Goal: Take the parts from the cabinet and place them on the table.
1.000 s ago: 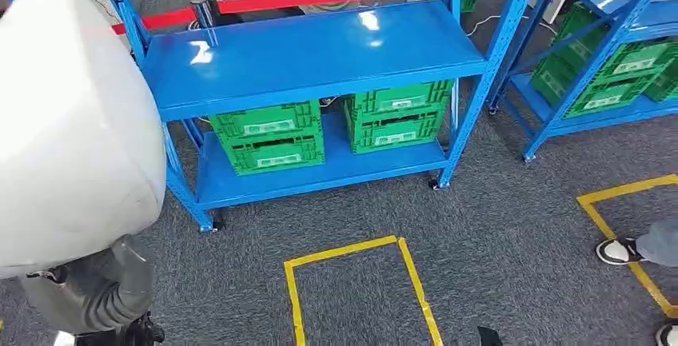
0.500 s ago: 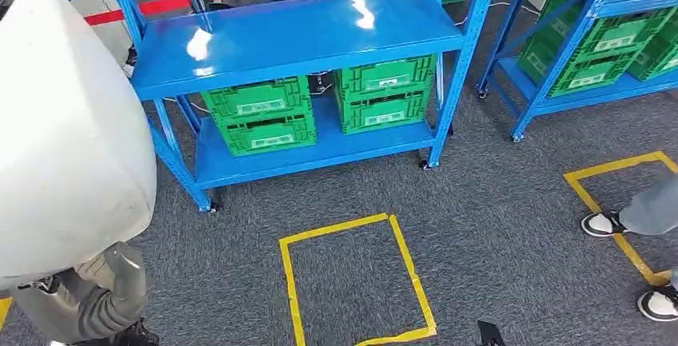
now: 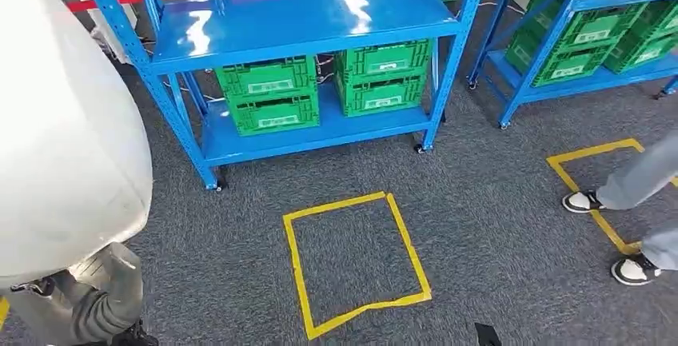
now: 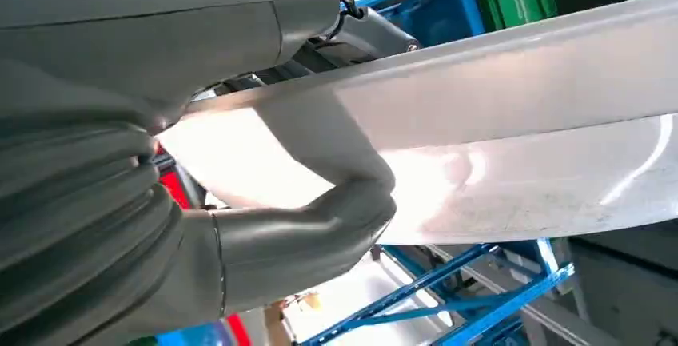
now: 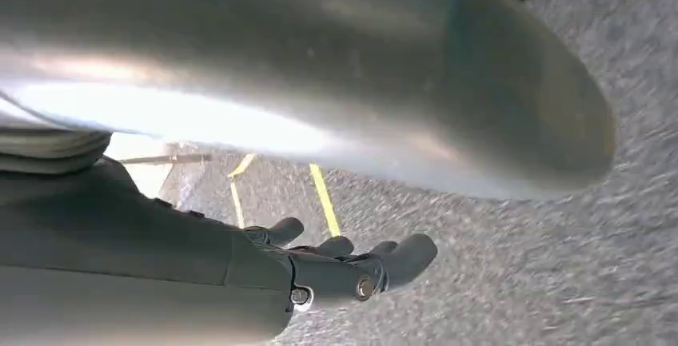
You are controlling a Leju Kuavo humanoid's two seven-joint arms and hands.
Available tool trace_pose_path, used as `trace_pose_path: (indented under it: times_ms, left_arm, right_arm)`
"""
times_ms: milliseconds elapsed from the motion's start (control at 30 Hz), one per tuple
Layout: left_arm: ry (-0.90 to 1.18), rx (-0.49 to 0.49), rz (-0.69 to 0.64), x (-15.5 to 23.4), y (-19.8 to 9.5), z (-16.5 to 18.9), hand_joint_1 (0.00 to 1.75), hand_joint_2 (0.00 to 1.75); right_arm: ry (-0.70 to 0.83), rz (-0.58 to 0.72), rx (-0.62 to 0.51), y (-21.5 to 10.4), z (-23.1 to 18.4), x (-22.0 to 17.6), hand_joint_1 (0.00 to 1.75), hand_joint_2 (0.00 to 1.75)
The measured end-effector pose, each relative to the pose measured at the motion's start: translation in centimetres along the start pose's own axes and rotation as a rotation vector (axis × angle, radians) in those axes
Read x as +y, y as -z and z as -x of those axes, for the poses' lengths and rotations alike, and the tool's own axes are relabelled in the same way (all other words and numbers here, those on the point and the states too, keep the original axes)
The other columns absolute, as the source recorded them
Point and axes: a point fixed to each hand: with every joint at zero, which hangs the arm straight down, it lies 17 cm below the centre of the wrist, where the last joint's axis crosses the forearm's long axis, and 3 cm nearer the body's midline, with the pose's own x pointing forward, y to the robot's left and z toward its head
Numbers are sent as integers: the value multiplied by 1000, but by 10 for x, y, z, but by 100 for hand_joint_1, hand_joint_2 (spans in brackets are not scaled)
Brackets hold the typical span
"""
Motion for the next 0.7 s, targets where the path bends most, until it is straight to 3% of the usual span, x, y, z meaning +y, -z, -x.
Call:
trace_pose_path:
  times_ms: [700]
  left_arm:
    - [5,-27,-19,8,7,-6,175,175]
  right_arm:
    - [-13,-8,-12,-1,-3,8,0,0]
